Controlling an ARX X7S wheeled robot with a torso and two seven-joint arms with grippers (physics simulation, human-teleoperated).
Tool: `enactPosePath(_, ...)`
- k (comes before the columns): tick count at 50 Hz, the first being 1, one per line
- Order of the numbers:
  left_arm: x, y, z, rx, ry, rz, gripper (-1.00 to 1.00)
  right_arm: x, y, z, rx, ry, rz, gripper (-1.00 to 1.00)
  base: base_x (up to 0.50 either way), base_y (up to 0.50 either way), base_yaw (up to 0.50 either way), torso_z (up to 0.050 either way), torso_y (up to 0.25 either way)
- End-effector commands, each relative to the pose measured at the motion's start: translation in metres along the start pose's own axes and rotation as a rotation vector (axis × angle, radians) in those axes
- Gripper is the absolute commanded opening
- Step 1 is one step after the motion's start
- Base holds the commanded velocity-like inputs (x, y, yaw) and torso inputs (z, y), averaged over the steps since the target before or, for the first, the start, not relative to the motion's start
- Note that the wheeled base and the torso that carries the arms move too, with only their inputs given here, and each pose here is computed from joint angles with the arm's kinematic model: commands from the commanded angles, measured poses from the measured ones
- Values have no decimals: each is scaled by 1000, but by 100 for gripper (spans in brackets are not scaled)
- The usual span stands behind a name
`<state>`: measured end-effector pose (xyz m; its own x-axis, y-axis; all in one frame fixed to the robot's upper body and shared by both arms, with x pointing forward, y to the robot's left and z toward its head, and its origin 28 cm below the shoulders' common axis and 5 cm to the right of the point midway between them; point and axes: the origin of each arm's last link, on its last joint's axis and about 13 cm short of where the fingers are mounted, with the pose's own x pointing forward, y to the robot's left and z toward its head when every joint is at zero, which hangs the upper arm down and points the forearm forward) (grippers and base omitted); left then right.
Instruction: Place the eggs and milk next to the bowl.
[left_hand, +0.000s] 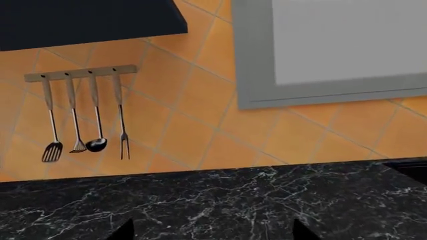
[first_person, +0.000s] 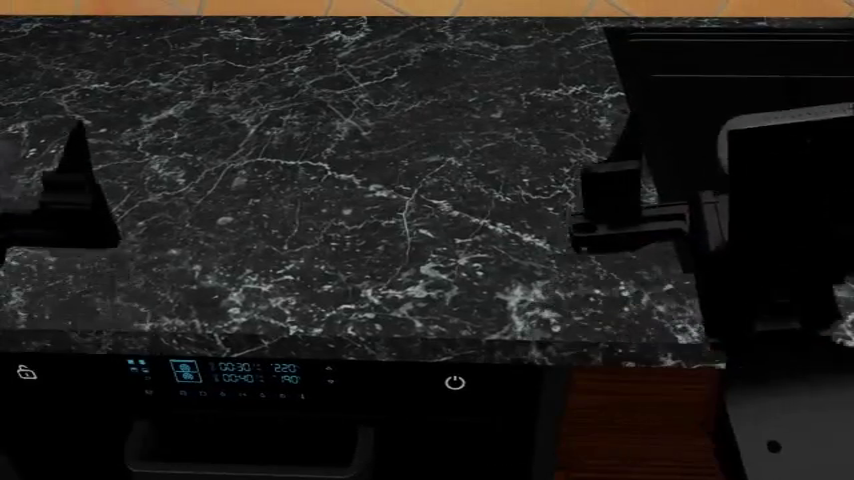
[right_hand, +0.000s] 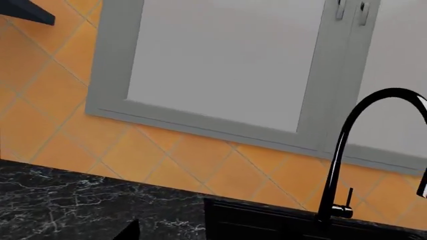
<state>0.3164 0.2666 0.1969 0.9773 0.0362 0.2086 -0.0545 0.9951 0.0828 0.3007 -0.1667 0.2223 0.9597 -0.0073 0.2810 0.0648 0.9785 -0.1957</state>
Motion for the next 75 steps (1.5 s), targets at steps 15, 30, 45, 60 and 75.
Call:
enactPosePath(15,22,9,20,7,-1,-23,100,32,-18,37,7,-34,-7,100,0,-21,0,0,0)
enactPosePath(30,20,3,17,7,1,-56,100,29,-17,34,15,-27,3,100,0,-490,0,0,0)
enactPosePath(45,19,0,14,6,6,-69,100,27,-17,31,8,-25,13,100,0,-500,0,0,0)
enactPosePath(60,17,4,15,-7,-1,-70,100,28,-12,36,12,-30,33,100,0,-500,0,0,0)
enactPosePath(75,15,3,11,-19,7,-68,100,26,-11,33,20,-22,44,100,0,-500,0,0,0)
